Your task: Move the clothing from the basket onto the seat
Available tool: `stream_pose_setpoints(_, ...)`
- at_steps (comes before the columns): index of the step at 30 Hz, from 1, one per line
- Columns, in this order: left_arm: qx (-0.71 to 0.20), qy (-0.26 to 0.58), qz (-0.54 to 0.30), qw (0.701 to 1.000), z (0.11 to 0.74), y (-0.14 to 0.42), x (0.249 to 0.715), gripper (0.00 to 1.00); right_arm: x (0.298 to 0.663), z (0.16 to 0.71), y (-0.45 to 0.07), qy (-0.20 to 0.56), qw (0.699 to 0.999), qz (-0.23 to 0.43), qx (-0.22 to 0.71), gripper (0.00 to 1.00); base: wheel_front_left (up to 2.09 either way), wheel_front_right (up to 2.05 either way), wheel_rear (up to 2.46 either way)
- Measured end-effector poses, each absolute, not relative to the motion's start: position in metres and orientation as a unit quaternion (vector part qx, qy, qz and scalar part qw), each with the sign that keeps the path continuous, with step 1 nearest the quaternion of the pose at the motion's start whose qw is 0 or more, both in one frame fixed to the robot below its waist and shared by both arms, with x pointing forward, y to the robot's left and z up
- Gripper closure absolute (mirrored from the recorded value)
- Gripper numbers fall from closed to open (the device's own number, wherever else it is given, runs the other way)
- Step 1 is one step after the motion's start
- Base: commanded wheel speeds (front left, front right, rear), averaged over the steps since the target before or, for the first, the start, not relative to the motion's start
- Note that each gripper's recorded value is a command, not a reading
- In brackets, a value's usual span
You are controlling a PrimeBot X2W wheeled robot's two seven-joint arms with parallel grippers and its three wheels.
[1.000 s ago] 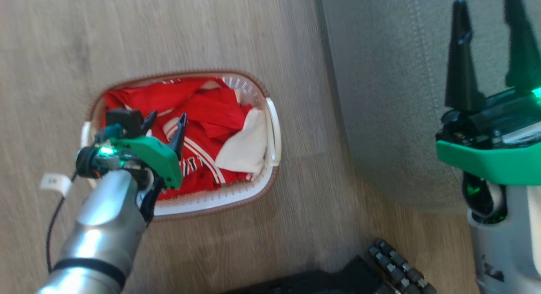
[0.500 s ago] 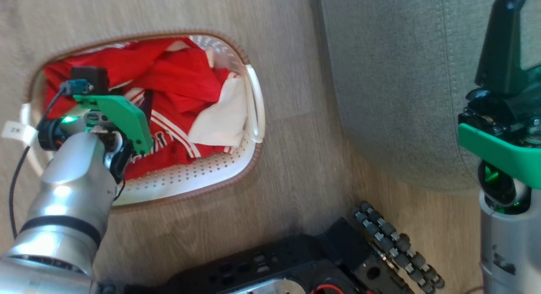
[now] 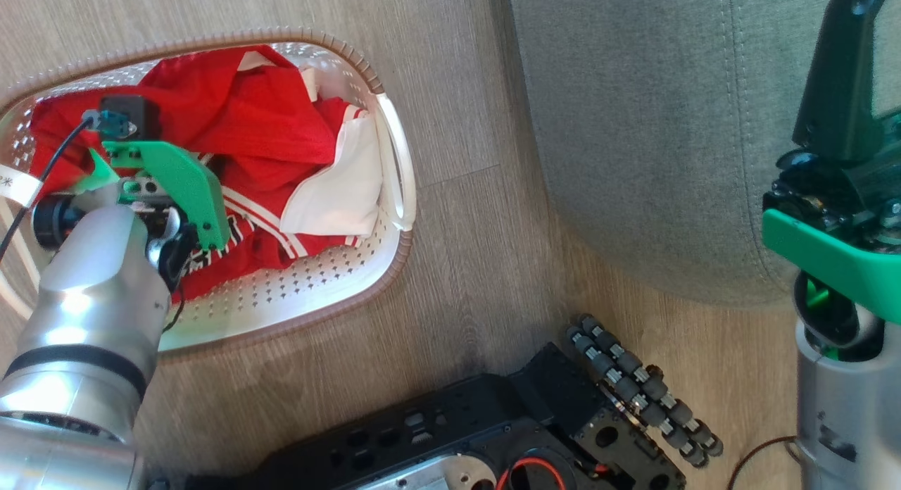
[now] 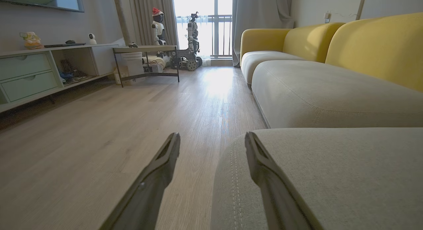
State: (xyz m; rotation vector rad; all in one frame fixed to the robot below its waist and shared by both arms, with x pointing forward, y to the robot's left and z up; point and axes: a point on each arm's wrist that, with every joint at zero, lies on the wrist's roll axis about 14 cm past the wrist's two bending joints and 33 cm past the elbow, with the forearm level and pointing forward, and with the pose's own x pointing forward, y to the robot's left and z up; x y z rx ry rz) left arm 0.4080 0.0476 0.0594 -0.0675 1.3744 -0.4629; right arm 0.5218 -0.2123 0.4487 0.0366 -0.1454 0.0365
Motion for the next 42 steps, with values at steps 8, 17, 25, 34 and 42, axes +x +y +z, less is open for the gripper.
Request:
stream_pose_setpoints(8,-0.03,0.609,-0.21,0.764,0.074,0.052,0.416,1.0,0.522,0.462,-0.209,-0.087,0.996,0.022,0.022,0.0,0.0,0.0,0.0)
stream_pose_setpoints(17,-0.059,0.523,-0.216,0.823,0.133,0.038,0.425,1.0,0.512,0.502,-0.211,-0.122,0.992,0.016,0.026,0.0,0.0,0.0,0.0)
stream_pose_setpoints(25,-0.09,0.43,-0.223,0.87,0.206,0.033,0.423,1.0,0.484,0.536,-0.211,-0.138,0.989,0.013,0.046,0.0,0.0,0.0,0.0)
stream_pose_setpoints(34,-0.101,0.319,-0.23,0.914,0.296,0.043,0.427,1.0,0.445,0.564,-0.203,-0.15,0.986,0.027,0.072,0.0,0.0,0.0,0.0)
stream_pose_setpoints(42,-0.113,0.184,-0.235,0.948,0.39,0.051,0.436,1.0,0.412,0.578,-0.196,-0.155,0.983,0.042,0.086,0.0,0.0,0.0,0.0)
